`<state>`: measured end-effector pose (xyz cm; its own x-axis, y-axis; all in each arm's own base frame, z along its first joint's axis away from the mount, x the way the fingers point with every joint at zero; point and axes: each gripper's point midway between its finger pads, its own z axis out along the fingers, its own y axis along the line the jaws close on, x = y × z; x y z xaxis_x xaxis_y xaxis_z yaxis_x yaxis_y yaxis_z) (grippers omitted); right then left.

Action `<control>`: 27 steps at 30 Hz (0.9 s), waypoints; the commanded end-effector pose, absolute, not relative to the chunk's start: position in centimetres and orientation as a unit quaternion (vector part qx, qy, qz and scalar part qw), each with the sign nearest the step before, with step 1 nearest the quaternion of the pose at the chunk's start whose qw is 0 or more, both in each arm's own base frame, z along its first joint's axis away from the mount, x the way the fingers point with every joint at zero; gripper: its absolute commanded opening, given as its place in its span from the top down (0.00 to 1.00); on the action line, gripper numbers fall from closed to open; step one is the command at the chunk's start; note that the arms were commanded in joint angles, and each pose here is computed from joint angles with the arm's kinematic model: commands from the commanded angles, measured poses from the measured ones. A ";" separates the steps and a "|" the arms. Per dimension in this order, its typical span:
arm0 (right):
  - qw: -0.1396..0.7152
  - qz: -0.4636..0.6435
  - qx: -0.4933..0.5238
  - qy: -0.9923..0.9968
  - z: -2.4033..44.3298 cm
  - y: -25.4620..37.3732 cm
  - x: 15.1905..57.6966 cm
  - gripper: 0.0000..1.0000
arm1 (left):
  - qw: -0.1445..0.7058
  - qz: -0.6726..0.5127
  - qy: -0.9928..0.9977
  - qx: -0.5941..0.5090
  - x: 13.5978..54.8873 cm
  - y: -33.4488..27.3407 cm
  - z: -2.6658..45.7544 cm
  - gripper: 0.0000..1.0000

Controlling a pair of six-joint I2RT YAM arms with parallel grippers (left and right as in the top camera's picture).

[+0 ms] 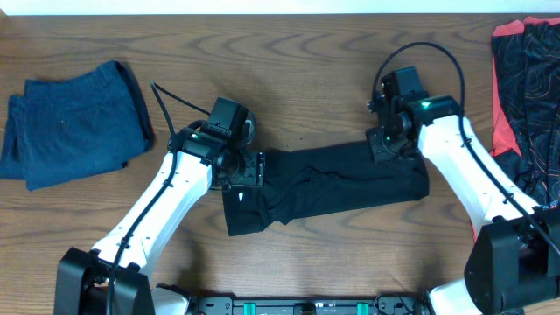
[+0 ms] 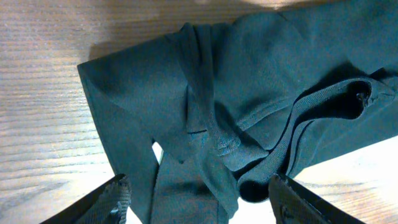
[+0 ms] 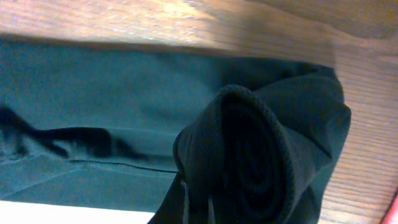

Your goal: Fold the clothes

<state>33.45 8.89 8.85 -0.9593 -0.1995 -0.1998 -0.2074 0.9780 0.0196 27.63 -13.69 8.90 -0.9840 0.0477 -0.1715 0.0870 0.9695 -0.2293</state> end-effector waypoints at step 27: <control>0.059 0.032 -0.117 0.991 8.1 10.6 31.2 0.53 | 0.092 -0.113 0.989 0.038 28.1 -13.6 9.3 0.26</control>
<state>31.85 11.02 8.67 -0.9584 -0.2374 -0.1587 -0.2517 0.9647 0.0770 27.62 -13.69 8.89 -0.9841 0.0477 -0.1712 0.0869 0.9695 -0.2292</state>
